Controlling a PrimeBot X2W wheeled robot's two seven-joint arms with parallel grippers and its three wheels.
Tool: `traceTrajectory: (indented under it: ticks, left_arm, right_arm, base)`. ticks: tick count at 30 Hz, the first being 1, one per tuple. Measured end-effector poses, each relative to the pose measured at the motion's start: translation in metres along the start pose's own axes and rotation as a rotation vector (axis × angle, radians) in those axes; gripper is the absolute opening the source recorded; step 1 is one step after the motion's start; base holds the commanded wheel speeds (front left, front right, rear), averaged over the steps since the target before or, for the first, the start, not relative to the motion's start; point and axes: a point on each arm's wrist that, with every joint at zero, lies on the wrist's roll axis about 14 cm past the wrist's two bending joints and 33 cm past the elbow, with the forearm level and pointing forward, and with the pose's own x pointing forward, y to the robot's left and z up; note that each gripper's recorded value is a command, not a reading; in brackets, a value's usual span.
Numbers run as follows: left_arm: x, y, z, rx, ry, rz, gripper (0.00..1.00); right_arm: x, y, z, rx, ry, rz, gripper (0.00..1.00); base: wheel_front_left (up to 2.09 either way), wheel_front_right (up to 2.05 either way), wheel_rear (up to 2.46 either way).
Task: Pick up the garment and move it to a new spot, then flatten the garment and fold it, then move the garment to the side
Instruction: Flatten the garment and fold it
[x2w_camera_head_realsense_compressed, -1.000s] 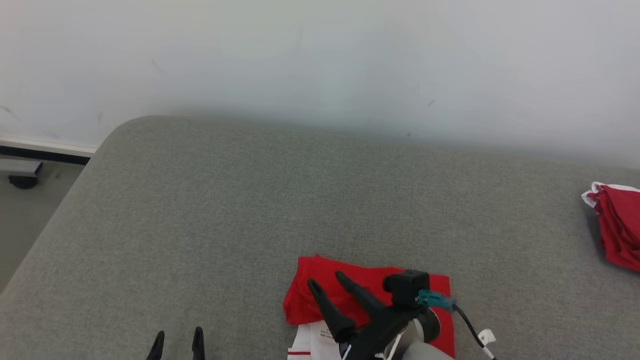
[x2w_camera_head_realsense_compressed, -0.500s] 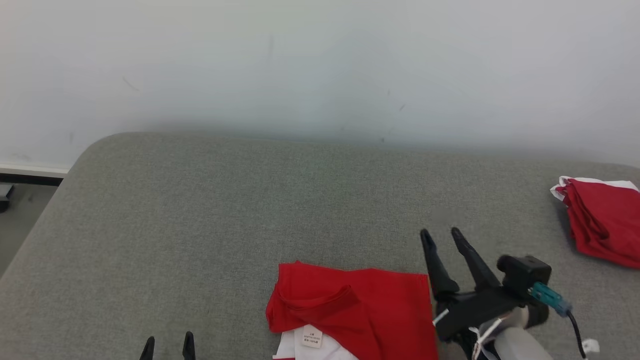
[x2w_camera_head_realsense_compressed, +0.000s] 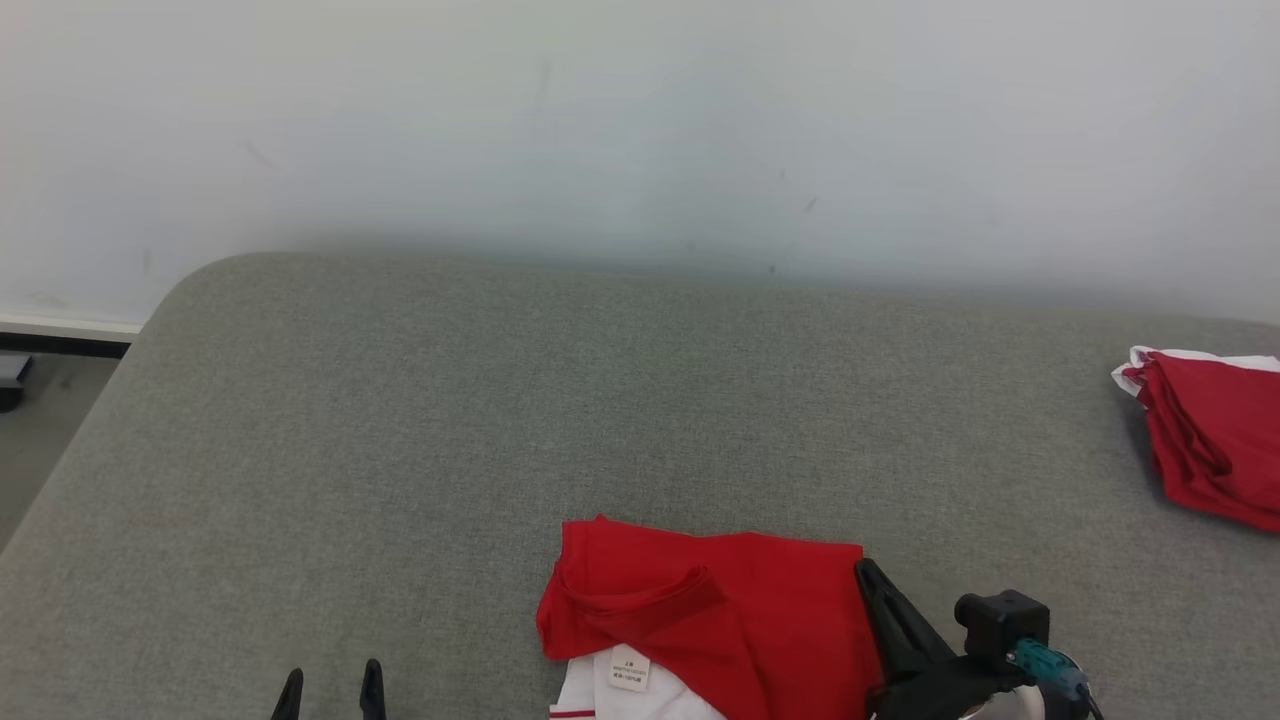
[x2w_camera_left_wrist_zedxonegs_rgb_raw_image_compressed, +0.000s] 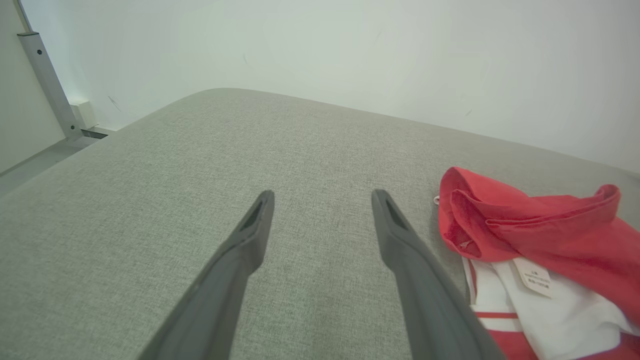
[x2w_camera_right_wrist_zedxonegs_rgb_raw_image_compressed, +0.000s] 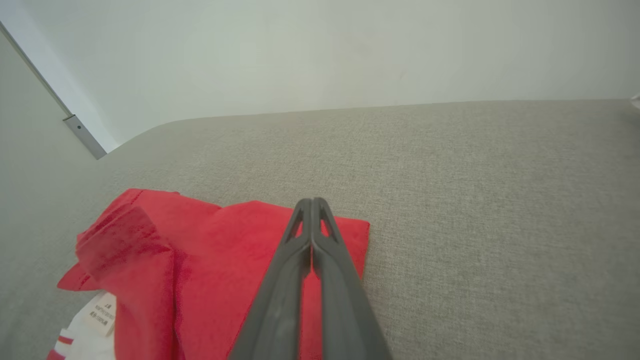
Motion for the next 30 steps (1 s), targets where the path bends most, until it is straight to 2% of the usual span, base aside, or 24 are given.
traceTrajectory:
  ticks: [13, 24, 30]
  left_arm:
    - [-0.008, 0.014, -0.002, -0.004, 0.007, 0.049, 1.0]
    - [-0.009, 0.022, 0.0, -0.004, 0.002, 0.075, 1.0]
    - [-0.008, 0.021, 0.0, -0.009, 0.001, 0.077, 1.0]
  right_arm:
    - [0.022, 0.037, -0.048, -0.085, 0.194, 0.137, 0.0]
    - [0.023, 0.092, -0.06, -0.016, 0.222, 0.264, 0.0]
    - [-0.001, 0.138, -0.08, 0.02, 0.271, 0.396, 0.0]
  base:
    - [0.0, 0.0, 0.0]
    - [0.0, 0.0, 0.0]
    - [0.0, 0.0, 0.0]
